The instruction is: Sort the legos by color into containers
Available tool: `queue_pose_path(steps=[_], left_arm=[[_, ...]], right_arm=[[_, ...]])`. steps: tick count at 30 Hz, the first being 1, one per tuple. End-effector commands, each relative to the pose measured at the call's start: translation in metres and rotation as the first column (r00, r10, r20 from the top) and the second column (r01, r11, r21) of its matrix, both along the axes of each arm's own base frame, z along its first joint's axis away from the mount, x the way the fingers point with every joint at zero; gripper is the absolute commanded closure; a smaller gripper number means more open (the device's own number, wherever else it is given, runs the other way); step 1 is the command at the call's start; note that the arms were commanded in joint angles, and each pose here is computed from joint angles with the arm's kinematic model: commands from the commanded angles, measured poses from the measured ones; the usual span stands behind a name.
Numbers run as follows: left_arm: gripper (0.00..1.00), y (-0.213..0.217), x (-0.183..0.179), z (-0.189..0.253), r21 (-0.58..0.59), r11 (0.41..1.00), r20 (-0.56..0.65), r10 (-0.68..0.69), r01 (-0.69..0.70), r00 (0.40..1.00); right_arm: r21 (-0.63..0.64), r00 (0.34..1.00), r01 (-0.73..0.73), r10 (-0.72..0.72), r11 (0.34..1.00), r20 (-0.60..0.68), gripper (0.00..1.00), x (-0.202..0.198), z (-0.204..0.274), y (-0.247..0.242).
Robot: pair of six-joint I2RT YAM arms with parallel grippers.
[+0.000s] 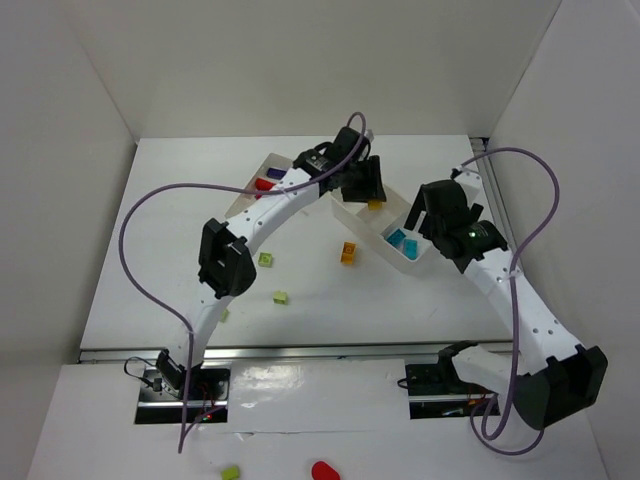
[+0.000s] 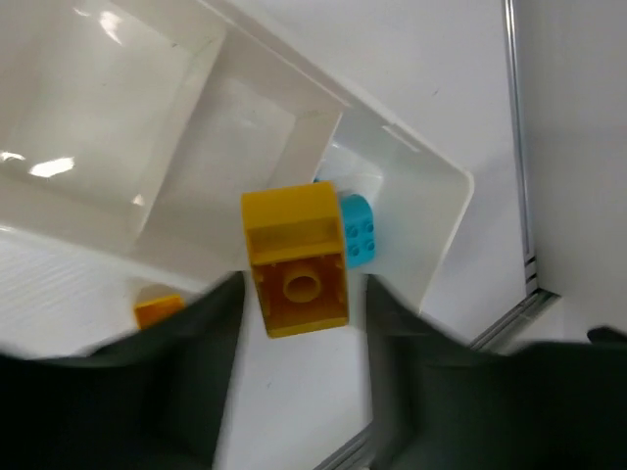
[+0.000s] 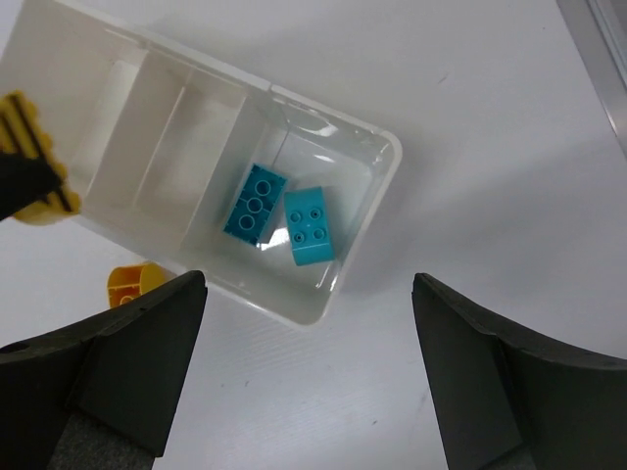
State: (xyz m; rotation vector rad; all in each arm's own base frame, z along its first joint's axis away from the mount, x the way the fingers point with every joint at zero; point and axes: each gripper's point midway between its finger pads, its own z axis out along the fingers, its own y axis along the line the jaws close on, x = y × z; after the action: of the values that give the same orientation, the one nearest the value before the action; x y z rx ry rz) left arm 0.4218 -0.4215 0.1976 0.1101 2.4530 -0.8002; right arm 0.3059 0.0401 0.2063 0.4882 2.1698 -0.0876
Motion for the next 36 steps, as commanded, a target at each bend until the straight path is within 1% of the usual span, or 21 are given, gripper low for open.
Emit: queue_pose_path(steps=[1,2,3,7,8,9,11,12,13,15,16,17,18,20,21,22,29,31,34,35,36], left_arm=[[0.32,-0.026,0.007,-0.008,-0.084,0.993,0.002,-0.082,0.082,0.997],[0.04,-0.031,0.009,-0.017,-0.091,0.992,-0.004,-0.092,0.092,0.996],[0.00,-0.034,0.010,-0.014,-0.102,0.990,-0.001,-0.101,0.100,0.995],[0.00,-0.030,0.010,0.026,-0.130,0.986,0.081,-0.096,0.106,0.992],[0.00,-0.024,0.007,0.025,-0.107,0.989,0.083,-0.095,0.103,0.992],[0.00,-0.005,0.018,0.032,-0.095,0.994,0.095,-0.045,0.054,0.994],[0.00,0.031,0.012,0.051,-0.071,0.997,0.114,0.003,0.005,0.993],[0.00,0.057,0.021,0.057,-0.054,0.997,0.125,0.064,-0.058,0.990],[0.00,0.076,0.021,0.061,-0.037,0.995,0.136,0.094,-0.090,0.986],[0.00,0.118,0.006,0.075,-0.005,0.987,0.154,0.157,-0.158,0.976],[0.00,0.146,0.008,0.077,0.033,0.975,0.175,0.213,-0.222,0.961],[0.00,0.163,-0.001,0.063,0.077,0.964,0.154,0.239,-0.253,0.959],[0.00,0.180,-0.011,0.082,0.071,0.957,0.192,0.262,-0.280,0.946],[0.00,0.211,-0.022,0.076,0.120,0.933,0.180,0.315,-0.338,0.932],[0.00,0.223,-0.031,0.063,0.157,0.923,0.156,0.329,-0.352,0.931],[0.00,0.238,-0.038,0.070,0.156,0.913,0.165,0.353,-0.378,0.921],[0.00,0.286,-0.088,0.031,0.254,0.871,0.109,0.406,-0.420,0.908],[0.00,0.295,-0.102,0.015,0.286,0.863,0.079,0.412,-0.417,0.908],[0.00,0.294,-0.121,-0.004,0.304,0.881,0.018,0.375,-0.363,0.927],[0.00,0.288,-0.129,-0.011,0.315,0.889,-0.007,0.352,-0.332,0.936],[0.00,0.284,-0.136,-0.014,0.309,0.902,-0.020,0.322,-0.301,0.946]], right_arm=[[0.033,0.999,0.017,-0.018,0.999,0.036,0.07,-0.019,0.012,-0.006],[0.047,0.999,0.001,-0.003,0.999,0.034,0.07,-0.022,0.010,-0.003],[0.079,0.998,-0.051,0.048,0.996,0.031,0.07,-0.026,0.010,0.005],[0.172,0.979,-0.203,0.200,0.964,0.032,0.07,-0.030,-0.001,0.042],[0.186,0.972,-0.237,0.231,0.953,0.051,0.07,-0.027,-0.004,0.052],[0.200,0.959,-0.283,0.279,0.938,0.050,0.07,-0.029,-0.008,0.069],[0.204,0.945,-0.327,0.323,0.923,0.054,0.07,-0.022,-0.014,0.092],[0.204,0.928,-0.370,0.369,0.906,0.046,0.07,-0.025,-0.019,0.111],[0.181,0.924,-0.376,0.382,0.909,0.002,0.07,-0.023,-0.034,0.120],[0.183,0.901,-0.428,0.433,0.885,0.012,0.06,-0.019,-0.034,0.149],[0.166,0.898,-0.427,0.438,0.889,-0.037,0.06,-0.016,-0.053,0.155],[0.179,0.891,-0.437,0.451,0.881,-0.044,0.06,-0.012,-0.057,0.163],[0.195,0.892,-0.434,0.450,0.880,-0.044,0.06,-0.006,-0.061,0.171],[0.199,0.891,-0.411,0.438,0.890,-0.121,0.06,-0.001,-0.091,0.177],[0.212,0.896,-0.399,0.428,0.892,-0.117,0.06,0.005,-0.094,0.183],[0.212,0.896,-0.399,0.428,0.892,-0.117,0.06,0.009,-0.097,0.186],[0.185,0.891,-0.395,0.424,0.900,-0.162,0.08,0.036,-0.140,0.205],[0.170,0.892,-0.396,0.422,0.902,-0.163,0.14,0.045,-0.142,0.209],[0.150,0.899,-0.383,0.405,0.911,-0.164,0.38,0.054,-0.146,0.211],[0.145,0.896,-0.381,0.403,0.913,-0.184,0.48,0.052,-0.151,0.209],[0.137,0.902,-0.375,0.395,0.917,-0.173,0.62,0.055,-0.148,0.209]])
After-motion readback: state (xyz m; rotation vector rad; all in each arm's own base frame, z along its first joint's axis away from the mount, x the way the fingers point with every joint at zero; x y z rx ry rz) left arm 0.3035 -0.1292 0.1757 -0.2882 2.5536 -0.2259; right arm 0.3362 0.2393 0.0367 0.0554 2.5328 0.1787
